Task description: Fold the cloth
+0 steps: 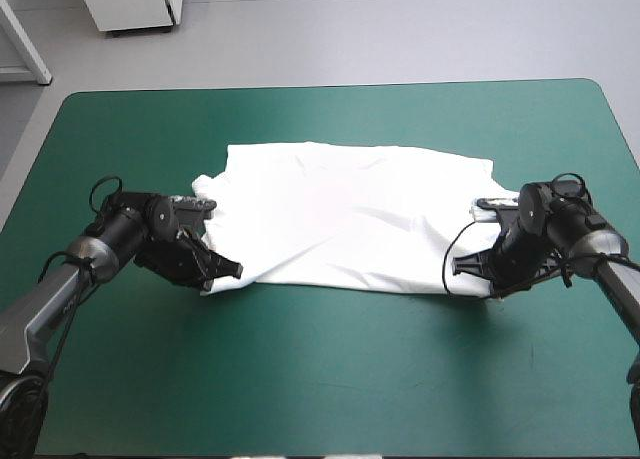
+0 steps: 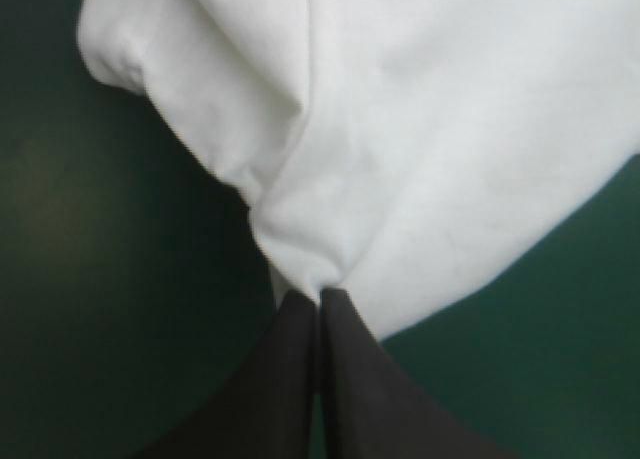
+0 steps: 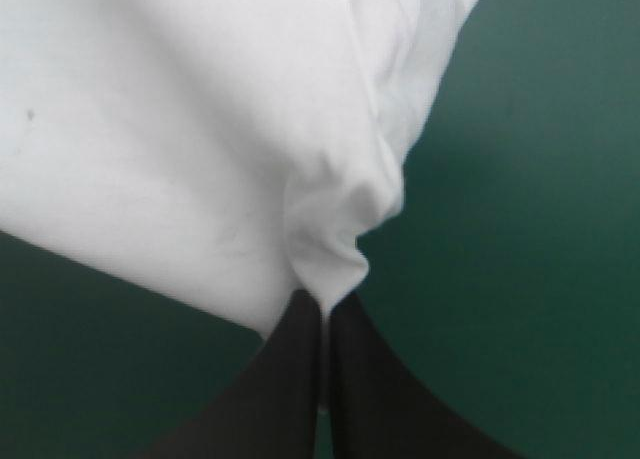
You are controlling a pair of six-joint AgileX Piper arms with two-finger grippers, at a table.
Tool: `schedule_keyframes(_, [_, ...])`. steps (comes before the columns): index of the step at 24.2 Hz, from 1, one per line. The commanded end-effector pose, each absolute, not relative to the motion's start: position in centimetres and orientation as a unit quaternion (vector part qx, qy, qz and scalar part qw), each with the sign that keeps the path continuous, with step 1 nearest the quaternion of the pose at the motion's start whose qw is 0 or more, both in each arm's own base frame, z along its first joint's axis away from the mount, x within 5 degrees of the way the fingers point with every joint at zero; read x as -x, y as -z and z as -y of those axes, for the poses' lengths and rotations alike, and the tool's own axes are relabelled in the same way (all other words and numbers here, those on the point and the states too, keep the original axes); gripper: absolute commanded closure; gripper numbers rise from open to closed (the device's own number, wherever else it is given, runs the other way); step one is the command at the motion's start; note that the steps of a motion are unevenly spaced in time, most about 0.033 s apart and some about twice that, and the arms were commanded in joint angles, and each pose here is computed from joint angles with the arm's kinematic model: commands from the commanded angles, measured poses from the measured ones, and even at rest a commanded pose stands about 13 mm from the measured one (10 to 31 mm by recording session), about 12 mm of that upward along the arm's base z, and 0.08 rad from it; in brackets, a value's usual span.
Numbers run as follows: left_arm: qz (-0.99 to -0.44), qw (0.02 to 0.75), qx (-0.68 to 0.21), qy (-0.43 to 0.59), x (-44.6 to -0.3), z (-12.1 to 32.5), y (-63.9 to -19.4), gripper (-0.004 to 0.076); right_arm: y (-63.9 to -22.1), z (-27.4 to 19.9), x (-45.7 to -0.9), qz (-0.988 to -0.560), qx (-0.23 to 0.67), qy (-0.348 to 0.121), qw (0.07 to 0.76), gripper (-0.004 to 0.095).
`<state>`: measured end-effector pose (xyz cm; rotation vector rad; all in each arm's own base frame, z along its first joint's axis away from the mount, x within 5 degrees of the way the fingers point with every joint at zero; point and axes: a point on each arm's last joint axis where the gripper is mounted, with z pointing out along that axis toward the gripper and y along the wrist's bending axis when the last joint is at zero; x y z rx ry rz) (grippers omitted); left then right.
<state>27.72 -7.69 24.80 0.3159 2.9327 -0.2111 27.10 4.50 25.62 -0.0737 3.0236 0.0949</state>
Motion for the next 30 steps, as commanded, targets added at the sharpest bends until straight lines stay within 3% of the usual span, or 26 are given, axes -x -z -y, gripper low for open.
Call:
schedule_keyframes(1, [-0.987,0.087,-0.108,0.082,-25.2,7.4,-24.8,0.0733,-26.2,-3.7,-24.8,-0.998,0.034,-0.018,0.058,0.0927])
schedule_keyframes(12, [-0.99,0.04,-0.113,0.071,-20.9,6.3,-23.0,0.0732,-25.3,-3.1,-21.3,-0.998,0.046,-0.007,0.03,0.0923])
schedule_keyframes(15, [-0.99,0.014,-0.125,0.057,-20.5,6.0,-23.0,0.0701,-25.3,-3.0,-21.0,-0.999,0.042,-0.001,0.014,0.0841])
schedule_keyframes(17, [-0.989,-0.007,-0.136,0.056,-20.1,6.0,-23.1,0.0639,-25.3,-3.0,-21.0,-0.999,0.04,-0.002,0.015,0.0746])
schedule_keyframes(18, [-0.988,-0.021,-0.144,0.06,-20.0,6.0,-23.6,0.0547,-25.4,-3.0,-21.0,-0.999,0.04,-0.001,0.013,0.0619])
schedule_keyframes(19, [-0.987,-0.023,-0.146,0.061,-20.0,6.1,-23.9,0.05,-25.4,-3.0,-20.9,-0.999,0.04,-0.001,0.009,0.0562])
schedule_keyframes(20, [-0.986,-0.022,-0.155,0.063,-20.3,6.2,-25.0,0.0374,-25.7,-3.0,-20.9,-0.999,0.038,-0.001,0.014,0.0422])
schedule_keyframes(21, [-0.985,-0.018,-0.158,0.067,-20.5,6.3,-25.6,0.0323,-25.9,-3.0,-20.9,-0.999,0.037,-0.002,0.02,0.0366])
schedule_keyframes(22, [-0.983,0.002,-0.167,0.072,-21.2,6.5,-27.2,0.0216,-27.1,-3.0,-21.0,-0.998,0.035,-0.005,0.043,0.0309])
schedule_keyframes(24, [-0.981,0.06,-0.171,0.072,-22.3,6.7,-30.1,0.0172,-29.6,-3.0,-21.2,-0.995,0.035,-0.01,0.095,0.0334])
schedule_keyframes(27, [-0.971,0.164,-0.168,0.047,-23.0,6.3,-35.5,0.018,-35.2,-2.7,-20.9,-0.978,0.035,-0.009,0.206,0.037])
schedule_keyframes(30, [-0.965,0.208,-0.156,0.01,-23.3,5.5,-37.8,0.0184,-39.3,-2.6,-20.3,-0.96,0.032,-0.011,0.279,0.0375])
